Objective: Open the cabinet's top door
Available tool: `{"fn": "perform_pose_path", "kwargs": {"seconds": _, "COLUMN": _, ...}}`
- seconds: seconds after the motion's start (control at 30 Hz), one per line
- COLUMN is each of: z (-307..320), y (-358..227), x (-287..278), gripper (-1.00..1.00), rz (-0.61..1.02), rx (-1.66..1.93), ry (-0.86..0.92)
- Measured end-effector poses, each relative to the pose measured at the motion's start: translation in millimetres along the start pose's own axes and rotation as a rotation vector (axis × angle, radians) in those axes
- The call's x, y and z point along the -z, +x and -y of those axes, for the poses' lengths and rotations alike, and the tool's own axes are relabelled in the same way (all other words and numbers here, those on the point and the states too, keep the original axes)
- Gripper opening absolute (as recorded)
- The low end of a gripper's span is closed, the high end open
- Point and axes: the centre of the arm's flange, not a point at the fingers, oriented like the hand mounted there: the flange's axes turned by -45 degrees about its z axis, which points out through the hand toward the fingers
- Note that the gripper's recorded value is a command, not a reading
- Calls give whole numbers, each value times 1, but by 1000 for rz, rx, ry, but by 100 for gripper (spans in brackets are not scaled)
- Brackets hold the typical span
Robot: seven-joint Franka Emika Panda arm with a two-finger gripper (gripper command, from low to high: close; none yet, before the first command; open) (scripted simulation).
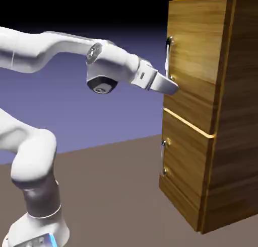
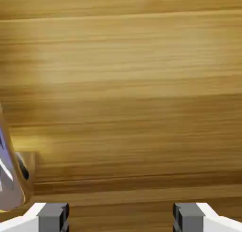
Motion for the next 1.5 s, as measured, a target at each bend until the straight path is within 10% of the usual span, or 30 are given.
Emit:
{"fn": "perform_pose_path", "kwargs": {"seconds": 1.1, "z": 65, "y": 21, "x": -8, "gripper": 0, "rz": -392, "rx": 37, "ry": -40}}
{"fn": "perform_pose_path", "kwargs": {"seconds": 1.13, "z": 65, "y": 22, "x": -8, "gripper": -100, "rz": -392, "rx": 37, "ry": -40}}
{"fn": "perform_pose_path", "kwargs": {"seconds": 1.5, "z": 24, "y": 4, "x": 39, "gripper": -100, "rz": -385, "rx": 86, "ry": 208}}
